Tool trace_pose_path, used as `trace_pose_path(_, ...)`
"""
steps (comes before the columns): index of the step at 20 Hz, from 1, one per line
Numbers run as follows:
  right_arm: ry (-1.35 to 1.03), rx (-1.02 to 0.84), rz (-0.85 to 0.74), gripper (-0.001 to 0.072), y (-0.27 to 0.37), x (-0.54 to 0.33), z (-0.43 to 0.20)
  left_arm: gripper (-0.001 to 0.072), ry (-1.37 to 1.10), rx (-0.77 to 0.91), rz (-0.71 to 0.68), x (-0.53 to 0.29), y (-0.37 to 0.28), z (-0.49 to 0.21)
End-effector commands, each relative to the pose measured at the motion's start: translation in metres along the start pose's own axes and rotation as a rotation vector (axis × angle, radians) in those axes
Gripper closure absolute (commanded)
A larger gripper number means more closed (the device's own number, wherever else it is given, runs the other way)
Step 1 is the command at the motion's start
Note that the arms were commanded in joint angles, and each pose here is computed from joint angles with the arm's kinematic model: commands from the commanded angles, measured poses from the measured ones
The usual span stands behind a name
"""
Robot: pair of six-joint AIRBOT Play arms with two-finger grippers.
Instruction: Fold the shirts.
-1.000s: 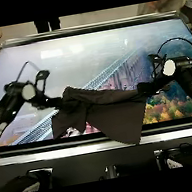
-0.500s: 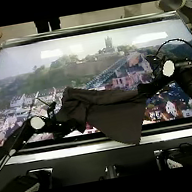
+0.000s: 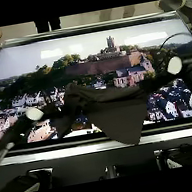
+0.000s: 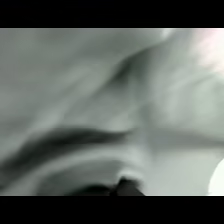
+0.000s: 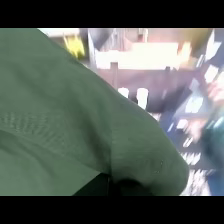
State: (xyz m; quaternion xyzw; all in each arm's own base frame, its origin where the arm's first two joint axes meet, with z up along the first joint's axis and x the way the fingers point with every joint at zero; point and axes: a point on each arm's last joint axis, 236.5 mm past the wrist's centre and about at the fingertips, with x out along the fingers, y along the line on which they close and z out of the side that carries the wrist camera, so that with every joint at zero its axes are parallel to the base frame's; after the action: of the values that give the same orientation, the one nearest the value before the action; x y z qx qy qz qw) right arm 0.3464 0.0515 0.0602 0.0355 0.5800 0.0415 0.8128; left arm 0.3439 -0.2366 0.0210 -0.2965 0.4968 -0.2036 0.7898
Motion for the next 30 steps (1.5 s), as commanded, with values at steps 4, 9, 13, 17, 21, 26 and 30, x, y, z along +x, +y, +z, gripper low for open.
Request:
trace_pose_path(4,-0.801,-0.084,-0.011,0.0683,0.014,-0.296,0.088,0.0681,-0.964,0.62,-0.037,-0.391,-0.195,0.159)
trace_pose_path(9,-1.19,-0.081,0.013,0.0683,0.017,-0.449,0.027,0.0681,-1.448,0.719,0.093,-0.584,-0.246,0.105)
trace_pose_path(13,-1.096,-0.058,-0.015,0.0683,0.008,-0.428,0.02,0.068,-1.518,0.649,0.275,-0.602,-0.215,0.133)
trace_pose_path(17,-0.935,-0.043,-0.025,0.0683,0.007,-0.376,0.049,0.068,-1.571,0.594,0.23,-0.596,-0.201,0.19)
trace_pose_path(21,-0.652,-0.036,-0.054,0.0684,0.004,-0.271,0.099,0.068,-1.343,0.475,0.259,-0.513,-0.136,0.271)
trace_pose_path(26,-0.332,0.008,-0.075,0.0683,-0.003,-0.088,0.162,0.0679,-0.793,0.299,0.338,-0.313,-0.008,0.327)
trace_pose_path(30,-0.197,0.125,-0.066,0.0683,-0.008,0.03,0.178,0.0678,-0.429,0.215,0.35,-0.171,0.056,0.309)
